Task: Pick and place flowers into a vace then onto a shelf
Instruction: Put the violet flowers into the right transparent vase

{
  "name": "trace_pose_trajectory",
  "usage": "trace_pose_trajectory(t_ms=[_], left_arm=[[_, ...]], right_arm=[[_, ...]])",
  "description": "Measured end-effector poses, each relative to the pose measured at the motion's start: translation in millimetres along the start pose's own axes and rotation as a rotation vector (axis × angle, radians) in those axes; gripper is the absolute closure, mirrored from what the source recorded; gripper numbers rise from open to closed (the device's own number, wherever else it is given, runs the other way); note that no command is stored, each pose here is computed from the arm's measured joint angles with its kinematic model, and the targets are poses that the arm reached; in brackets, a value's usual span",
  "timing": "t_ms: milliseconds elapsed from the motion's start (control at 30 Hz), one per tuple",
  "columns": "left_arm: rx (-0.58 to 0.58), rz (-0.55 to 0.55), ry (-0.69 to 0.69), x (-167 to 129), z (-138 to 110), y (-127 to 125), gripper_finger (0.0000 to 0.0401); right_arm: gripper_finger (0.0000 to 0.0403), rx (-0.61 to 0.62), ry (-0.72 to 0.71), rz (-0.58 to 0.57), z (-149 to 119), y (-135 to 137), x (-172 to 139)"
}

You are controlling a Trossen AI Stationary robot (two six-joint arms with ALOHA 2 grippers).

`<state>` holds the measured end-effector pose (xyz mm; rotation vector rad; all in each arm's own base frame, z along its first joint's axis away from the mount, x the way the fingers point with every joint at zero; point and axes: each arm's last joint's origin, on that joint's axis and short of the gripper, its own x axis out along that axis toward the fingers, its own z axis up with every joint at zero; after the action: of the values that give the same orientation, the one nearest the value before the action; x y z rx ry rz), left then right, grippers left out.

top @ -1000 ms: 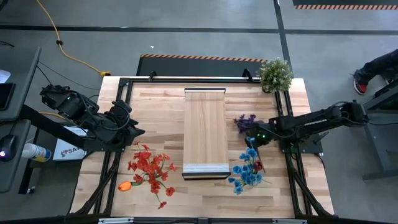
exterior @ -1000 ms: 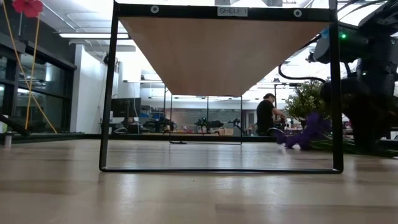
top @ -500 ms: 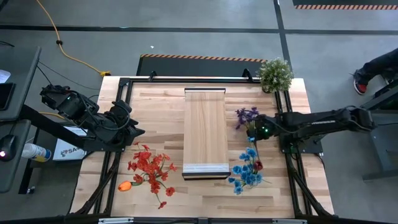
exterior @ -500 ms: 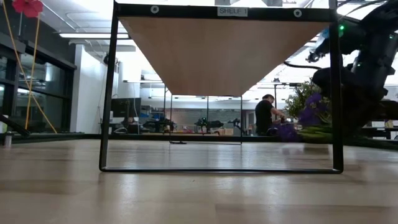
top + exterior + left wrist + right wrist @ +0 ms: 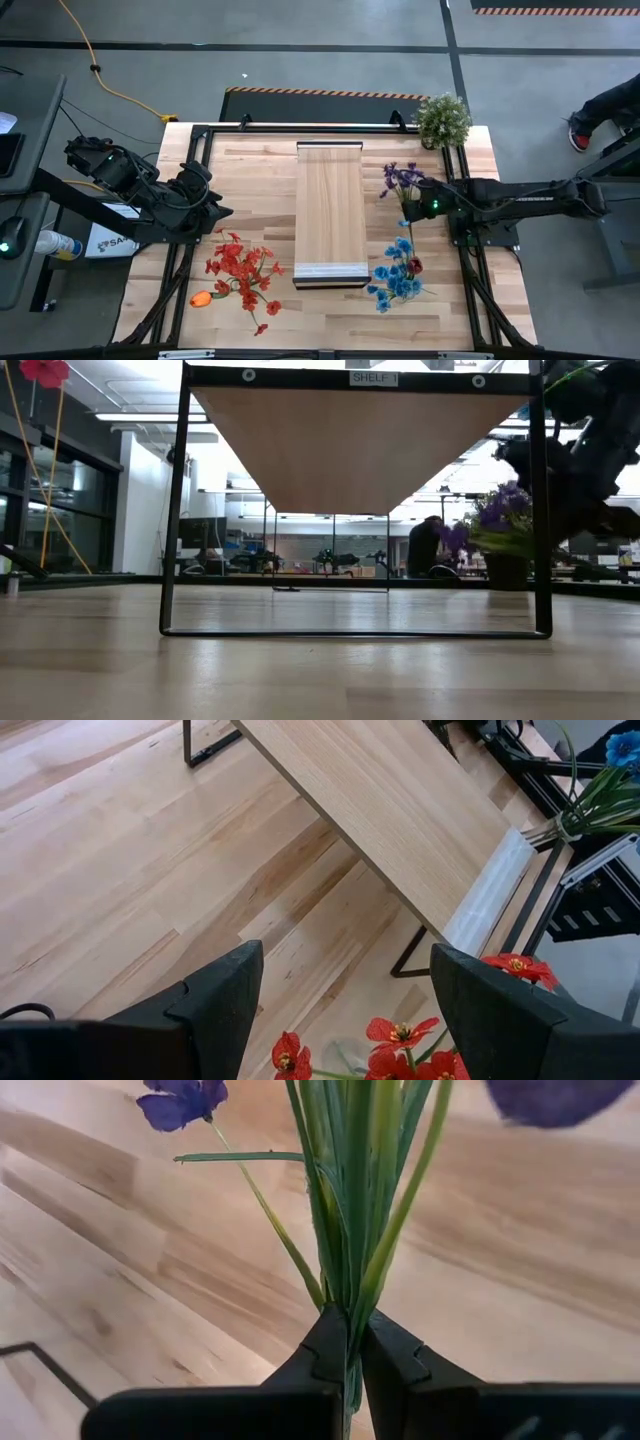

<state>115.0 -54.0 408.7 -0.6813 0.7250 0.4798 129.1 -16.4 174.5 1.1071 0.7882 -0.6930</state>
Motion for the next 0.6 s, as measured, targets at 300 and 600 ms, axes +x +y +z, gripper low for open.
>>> trace_pose_trajectory(t_ms=[300,600], left_arm=[[0.0,0.0,-0.001,0,0,0,0.008],[0.0,0.0,-0.002,0,0,0,0.008]], right_arm=[[0.0395,-0.069,-0.169,0.005,15,20,-48],[0.0395,-0.167,-0.398,-0.027,35,47,-127]])
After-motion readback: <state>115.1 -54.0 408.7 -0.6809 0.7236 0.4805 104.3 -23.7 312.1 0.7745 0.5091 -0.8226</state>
